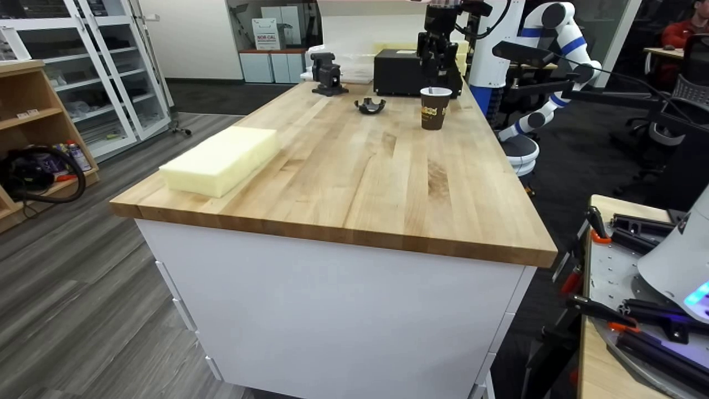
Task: Remove the marker from the cup and put it on the table
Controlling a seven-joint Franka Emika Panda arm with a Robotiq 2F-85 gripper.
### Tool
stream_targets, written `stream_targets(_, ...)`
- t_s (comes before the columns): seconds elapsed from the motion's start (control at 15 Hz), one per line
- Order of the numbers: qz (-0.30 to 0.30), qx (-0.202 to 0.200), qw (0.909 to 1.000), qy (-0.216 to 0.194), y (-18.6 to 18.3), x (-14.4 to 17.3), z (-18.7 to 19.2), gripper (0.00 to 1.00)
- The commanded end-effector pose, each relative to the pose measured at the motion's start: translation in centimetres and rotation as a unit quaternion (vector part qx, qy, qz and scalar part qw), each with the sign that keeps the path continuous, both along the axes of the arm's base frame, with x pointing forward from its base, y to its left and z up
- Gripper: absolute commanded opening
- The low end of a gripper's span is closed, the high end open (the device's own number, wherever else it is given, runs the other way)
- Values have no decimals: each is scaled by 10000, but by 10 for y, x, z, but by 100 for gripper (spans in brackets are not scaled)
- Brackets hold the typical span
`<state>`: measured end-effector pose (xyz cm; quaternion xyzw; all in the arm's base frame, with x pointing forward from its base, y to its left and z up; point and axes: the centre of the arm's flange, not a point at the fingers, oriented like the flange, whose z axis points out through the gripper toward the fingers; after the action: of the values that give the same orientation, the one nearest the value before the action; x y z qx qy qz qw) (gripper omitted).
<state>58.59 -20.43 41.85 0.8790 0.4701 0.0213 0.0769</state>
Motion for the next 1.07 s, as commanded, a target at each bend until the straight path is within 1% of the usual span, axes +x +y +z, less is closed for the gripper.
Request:
stream_targets(0.0,113,42,9999,-96,-6,12,1,52)
stream_targets(0.07,112,37,9999,-89,-6,12,1,51)
stream_targets(0.13,112,31,9999,-77,-7,12,0,66)
stream_targets(0.2,112,32,9999,-67,-8,11,-1,77)
stream_targets(0.27,99,47,9999,-54,-8,11,-2,78)
stream_targets(0.4,97,69,9999,-49,-9,11,-5,88)
stream_targets(0.47,93,83,9999,-39,-9,10,-5,95)
stream_targets(0.6,87,108,9999,-19,-10,9,-8,100)
stream_targets(1.0,68,368,9993,68,-14,9,-19,100)
